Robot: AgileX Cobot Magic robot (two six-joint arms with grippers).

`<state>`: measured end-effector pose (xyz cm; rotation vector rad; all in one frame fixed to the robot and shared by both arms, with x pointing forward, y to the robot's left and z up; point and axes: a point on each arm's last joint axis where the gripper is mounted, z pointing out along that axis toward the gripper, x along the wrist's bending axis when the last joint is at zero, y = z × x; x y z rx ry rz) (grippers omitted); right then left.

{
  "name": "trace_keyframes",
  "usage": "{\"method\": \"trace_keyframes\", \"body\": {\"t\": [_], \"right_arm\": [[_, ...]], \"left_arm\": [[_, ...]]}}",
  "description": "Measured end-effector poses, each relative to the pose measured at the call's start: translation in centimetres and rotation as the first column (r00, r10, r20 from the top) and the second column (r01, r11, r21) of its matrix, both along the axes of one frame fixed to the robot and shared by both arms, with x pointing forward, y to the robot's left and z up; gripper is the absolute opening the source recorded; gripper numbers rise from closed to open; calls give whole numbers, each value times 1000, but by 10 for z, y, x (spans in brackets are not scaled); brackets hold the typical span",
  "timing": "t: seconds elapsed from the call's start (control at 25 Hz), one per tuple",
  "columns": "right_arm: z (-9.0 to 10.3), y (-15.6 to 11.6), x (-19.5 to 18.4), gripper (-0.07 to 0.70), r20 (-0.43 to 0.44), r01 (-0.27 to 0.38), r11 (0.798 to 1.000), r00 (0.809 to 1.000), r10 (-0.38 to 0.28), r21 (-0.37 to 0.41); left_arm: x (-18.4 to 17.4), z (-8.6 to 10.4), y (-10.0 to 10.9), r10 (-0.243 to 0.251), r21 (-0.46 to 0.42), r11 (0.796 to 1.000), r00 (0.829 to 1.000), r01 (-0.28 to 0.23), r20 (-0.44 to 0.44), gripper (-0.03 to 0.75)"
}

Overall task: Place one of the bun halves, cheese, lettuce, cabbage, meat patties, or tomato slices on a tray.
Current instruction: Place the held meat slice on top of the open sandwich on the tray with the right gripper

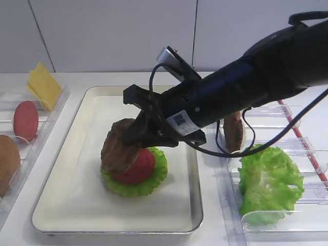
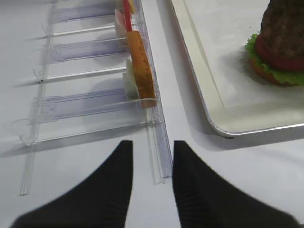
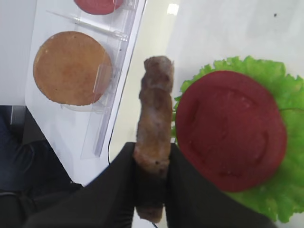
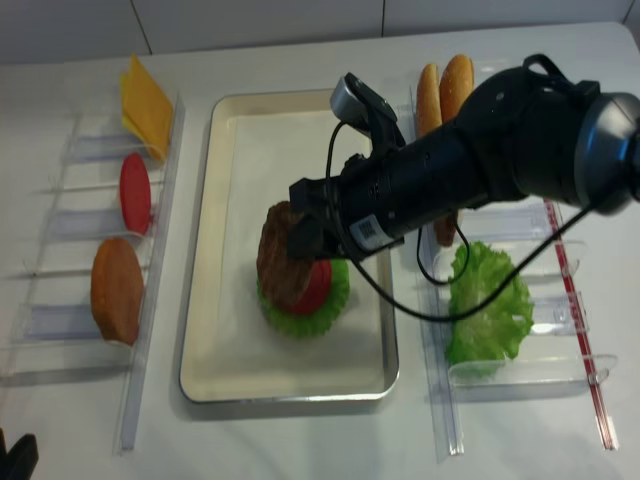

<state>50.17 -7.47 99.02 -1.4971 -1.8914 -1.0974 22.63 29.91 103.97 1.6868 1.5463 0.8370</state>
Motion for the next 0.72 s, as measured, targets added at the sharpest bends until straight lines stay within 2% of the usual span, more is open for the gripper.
{"method": "trace_keyframes", "body": {"t": [0.28,0.48,0.72], "right_arm": [[-5,-10,12,131,-41,50,998,998,-49,27],[-9,-5,12,131,-80,27,995,997,-20,95],[-19,-5,13,131,-77,11,998,997,-6,65]], "left_arm": [[0,0,0,0,0,1000,1000,0,0,223],[0,0,0,0,0,1000,1000,0,0,223],[0,0,0,1,1,1000,1000,-1,0,223]]}}
